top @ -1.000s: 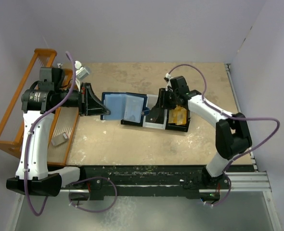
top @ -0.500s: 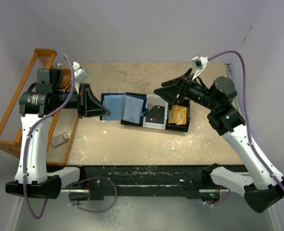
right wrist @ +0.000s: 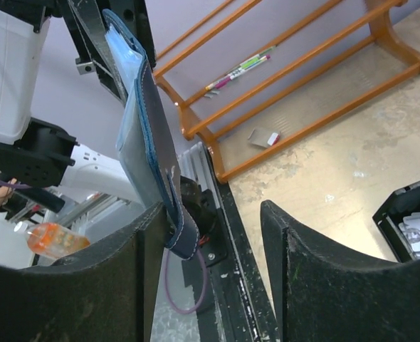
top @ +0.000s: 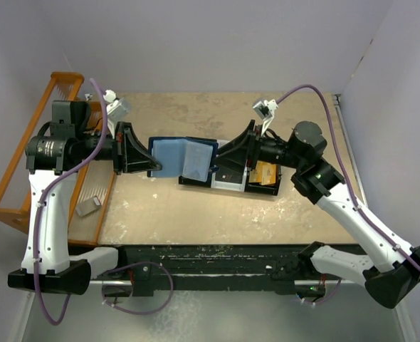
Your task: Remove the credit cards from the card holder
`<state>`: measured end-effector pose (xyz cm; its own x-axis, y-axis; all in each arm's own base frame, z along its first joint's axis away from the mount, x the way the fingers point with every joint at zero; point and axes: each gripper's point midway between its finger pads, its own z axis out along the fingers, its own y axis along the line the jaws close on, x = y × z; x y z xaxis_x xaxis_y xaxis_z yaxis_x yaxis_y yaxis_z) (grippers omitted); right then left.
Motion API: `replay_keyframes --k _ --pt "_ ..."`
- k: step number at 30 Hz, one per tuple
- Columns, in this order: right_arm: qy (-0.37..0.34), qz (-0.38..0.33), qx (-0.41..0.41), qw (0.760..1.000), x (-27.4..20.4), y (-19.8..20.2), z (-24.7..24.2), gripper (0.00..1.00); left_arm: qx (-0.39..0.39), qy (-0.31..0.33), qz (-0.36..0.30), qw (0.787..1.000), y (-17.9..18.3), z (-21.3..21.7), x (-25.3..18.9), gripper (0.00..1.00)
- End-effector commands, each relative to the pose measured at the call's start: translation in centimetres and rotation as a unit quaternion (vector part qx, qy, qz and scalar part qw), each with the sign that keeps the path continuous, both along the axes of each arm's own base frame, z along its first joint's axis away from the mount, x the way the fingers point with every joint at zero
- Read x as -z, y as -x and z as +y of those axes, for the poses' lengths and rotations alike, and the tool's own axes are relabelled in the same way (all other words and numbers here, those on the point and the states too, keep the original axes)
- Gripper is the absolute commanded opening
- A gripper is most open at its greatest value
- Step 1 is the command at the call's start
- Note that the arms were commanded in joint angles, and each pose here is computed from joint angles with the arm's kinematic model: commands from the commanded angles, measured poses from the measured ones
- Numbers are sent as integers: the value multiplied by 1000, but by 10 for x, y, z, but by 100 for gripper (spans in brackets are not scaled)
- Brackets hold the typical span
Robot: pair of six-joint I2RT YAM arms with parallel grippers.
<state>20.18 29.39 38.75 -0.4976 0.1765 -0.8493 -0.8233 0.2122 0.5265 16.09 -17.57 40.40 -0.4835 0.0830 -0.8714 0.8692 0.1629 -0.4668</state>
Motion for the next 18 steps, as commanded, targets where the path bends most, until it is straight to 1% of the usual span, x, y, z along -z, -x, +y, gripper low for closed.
replay_keyframes --k 1,5,8,12,18 --pt "-21 -32 -25 999 -18 12 6 59 25 30 -31 999 11 -3 -25 0" --pt "-20 -50 -49 997 -17 23 6 62 27 36 -24 999 9 -4 -28 0" --pt "-19 -54 -52 997 -17 25 6 60 33 43 -18 998 10 -4 -32 0" --pt "-22 -63 -79 995 -21 33 7 59 41 54 -6 998 12 -5 -36 0" --pt "-39 -75 -90 992 -32 37 8 50 53 66 2 996 17 -6 -42 0"
